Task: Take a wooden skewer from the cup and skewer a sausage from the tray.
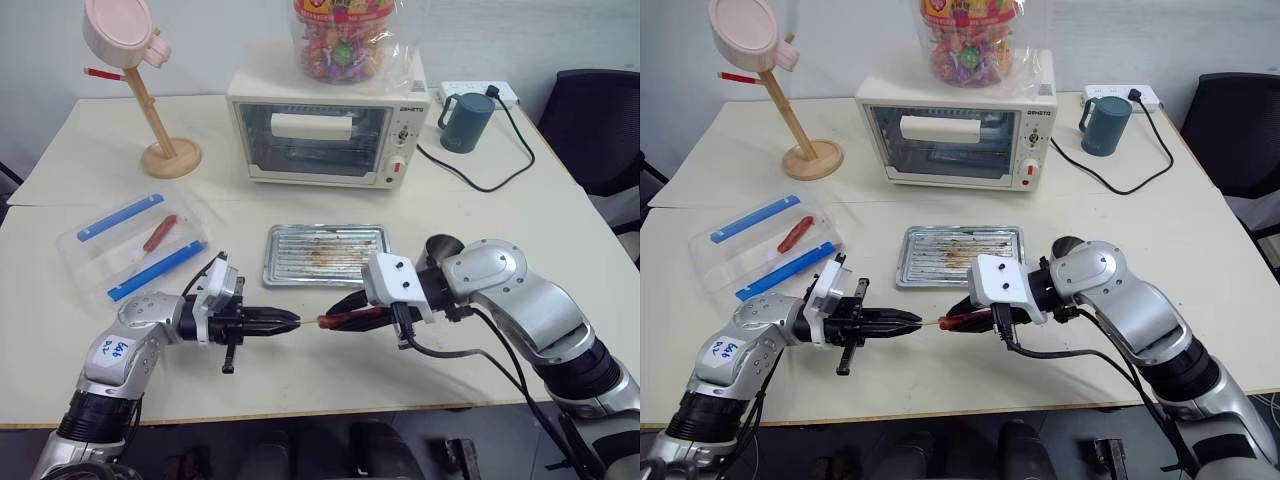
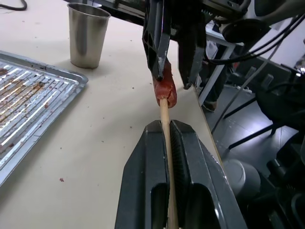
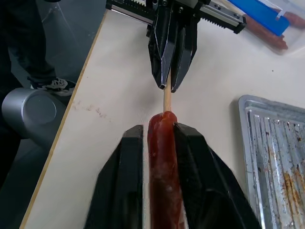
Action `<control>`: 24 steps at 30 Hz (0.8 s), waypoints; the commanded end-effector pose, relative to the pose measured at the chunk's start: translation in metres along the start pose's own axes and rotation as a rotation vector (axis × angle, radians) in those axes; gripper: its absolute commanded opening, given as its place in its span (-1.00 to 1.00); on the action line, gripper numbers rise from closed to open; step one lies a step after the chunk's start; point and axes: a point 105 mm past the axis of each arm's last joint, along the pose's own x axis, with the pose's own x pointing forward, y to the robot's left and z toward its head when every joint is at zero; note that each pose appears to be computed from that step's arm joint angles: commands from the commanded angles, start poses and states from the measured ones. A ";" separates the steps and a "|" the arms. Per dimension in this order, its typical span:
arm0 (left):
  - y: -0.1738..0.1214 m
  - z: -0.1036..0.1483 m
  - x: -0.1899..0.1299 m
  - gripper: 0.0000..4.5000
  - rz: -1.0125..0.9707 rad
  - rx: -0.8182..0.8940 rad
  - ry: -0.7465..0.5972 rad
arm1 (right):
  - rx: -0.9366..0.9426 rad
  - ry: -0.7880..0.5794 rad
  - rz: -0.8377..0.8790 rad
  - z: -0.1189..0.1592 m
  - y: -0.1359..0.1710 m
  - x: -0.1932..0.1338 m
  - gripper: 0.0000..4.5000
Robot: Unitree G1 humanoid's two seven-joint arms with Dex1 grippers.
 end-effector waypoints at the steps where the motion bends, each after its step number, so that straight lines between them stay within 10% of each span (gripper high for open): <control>1: 0.000 0.013 -0.017 -1.00 0.073 0.018 -0.050 | -0.033 -0.011 -0.056 0.005 -0.003 -0.019 -0.06; 10: -0.001 0.026 -0.066 -1.00 0.390 0.005 -0.194 | -0.013 -0.193 -0.250 0.016 0.008 -0.063 0.99; 18: -0.001 0.041 -0.116 -1.00 0.758 0.026 -0.421 | 0.003 -0.534 -0.560 0.026 0.017 -0.093 0.99; 24: 0.004 0.043 -0.163 -1.00 0.981 0.043 -0.519 | -0.016 -0.499 -0.710 0.012 0.021 -0.095 0.99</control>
